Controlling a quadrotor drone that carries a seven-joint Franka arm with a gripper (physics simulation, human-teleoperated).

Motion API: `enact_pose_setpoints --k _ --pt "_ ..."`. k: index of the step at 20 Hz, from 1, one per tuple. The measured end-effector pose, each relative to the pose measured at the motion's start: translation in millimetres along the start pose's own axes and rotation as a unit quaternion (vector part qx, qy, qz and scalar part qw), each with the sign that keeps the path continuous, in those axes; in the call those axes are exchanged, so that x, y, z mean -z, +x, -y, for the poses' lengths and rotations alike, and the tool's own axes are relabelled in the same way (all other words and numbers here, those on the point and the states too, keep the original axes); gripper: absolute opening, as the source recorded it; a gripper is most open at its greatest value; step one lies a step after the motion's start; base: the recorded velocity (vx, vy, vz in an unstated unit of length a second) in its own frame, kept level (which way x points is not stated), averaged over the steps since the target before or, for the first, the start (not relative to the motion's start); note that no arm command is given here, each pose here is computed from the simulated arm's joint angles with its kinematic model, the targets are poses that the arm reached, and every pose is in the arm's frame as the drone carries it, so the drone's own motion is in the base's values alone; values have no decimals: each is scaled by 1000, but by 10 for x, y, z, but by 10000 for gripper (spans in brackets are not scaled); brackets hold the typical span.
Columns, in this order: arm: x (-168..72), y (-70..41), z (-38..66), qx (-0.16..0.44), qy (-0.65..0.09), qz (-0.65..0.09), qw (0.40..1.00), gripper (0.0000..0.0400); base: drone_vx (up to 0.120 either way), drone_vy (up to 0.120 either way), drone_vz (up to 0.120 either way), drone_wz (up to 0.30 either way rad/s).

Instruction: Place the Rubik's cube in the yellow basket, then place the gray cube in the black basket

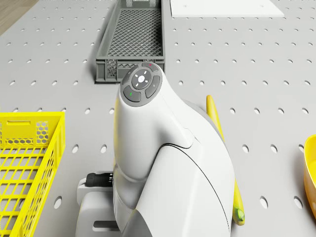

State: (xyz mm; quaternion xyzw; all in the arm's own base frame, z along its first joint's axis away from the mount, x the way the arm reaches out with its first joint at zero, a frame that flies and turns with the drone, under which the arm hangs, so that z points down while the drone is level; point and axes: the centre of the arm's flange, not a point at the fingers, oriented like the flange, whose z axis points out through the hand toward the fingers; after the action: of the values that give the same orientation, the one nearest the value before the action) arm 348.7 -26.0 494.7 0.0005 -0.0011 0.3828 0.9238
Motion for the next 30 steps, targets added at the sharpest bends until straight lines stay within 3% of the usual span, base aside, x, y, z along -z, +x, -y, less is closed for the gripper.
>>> enact_pose_setpoints --k 13,28,30 --pt "0 0 0 0 0 0 1000 400 58 0 -43 0" --pt "0 0 0 0 0 0 1000 400 0 0 -13 0" --pt "0 0 0 0 0 0 1000 358 0 0 0 0"
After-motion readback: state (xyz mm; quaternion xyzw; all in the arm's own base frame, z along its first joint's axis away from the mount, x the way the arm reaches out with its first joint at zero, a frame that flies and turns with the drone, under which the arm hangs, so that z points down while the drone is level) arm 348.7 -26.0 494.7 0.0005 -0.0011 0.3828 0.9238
